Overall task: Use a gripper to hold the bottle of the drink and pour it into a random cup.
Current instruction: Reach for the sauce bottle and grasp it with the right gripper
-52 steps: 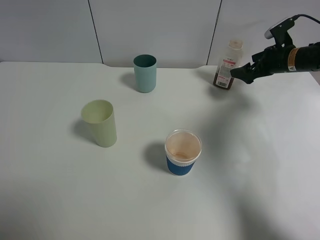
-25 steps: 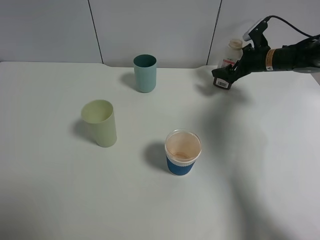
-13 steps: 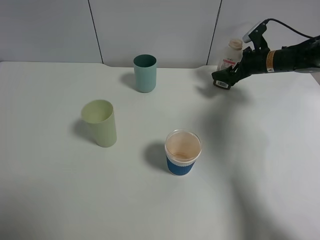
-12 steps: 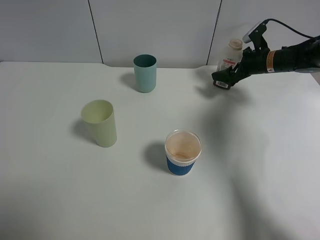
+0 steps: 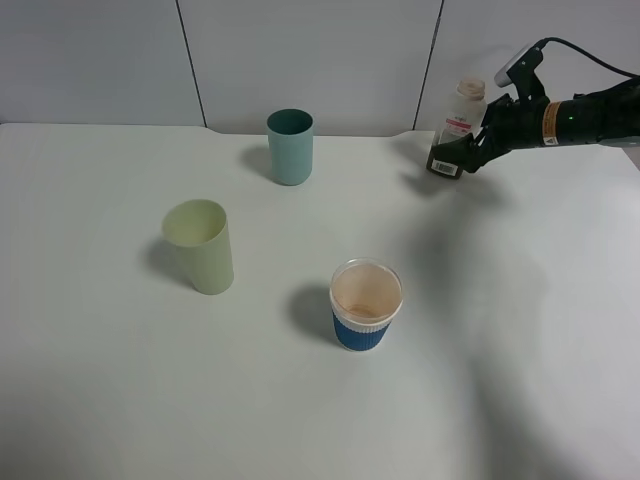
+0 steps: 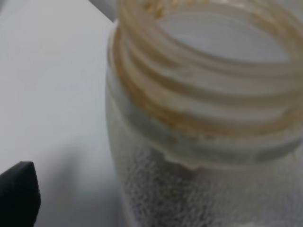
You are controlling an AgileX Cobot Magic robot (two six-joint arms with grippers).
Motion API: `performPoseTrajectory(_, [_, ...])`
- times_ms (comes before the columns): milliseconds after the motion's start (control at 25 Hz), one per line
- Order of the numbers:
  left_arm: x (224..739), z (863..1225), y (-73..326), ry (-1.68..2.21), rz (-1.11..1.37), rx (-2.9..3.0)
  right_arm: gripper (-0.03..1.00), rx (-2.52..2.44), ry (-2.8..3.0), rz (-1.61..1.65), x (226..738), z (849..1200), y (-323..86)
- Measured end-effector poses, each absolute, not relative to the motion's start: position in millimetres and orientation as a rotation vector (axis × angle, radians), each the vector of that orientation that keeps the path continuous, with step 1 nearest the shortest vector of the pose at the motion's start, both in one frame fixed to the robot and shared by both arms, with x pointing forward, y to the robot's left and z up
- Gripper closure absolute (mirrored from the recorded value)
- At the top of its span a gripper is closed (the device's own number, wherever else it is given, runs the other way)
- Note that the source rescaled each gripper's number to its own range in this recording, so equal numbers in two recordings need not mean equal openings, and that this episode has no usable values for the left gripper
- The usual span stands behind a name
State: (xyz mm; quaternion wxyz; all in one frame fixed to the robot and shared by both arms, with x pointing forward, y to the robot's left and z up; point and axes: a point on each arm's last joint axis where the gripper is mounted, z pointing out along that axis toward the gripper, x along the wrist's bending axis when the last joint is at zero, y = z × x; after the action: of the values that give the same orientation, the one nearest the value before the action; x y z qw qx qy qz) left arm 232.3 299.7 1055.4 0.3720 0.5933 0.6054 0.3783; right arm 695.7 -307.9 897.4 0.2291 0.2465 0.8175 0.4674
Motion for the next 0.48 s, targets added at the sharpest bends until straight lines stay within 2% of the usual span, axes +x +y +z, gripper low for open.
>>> performPoseTrajectory(480, [232,1055,300,1.552,0.97,1.521,-0.03,0.678,2.211,1.306,705,876,-310])
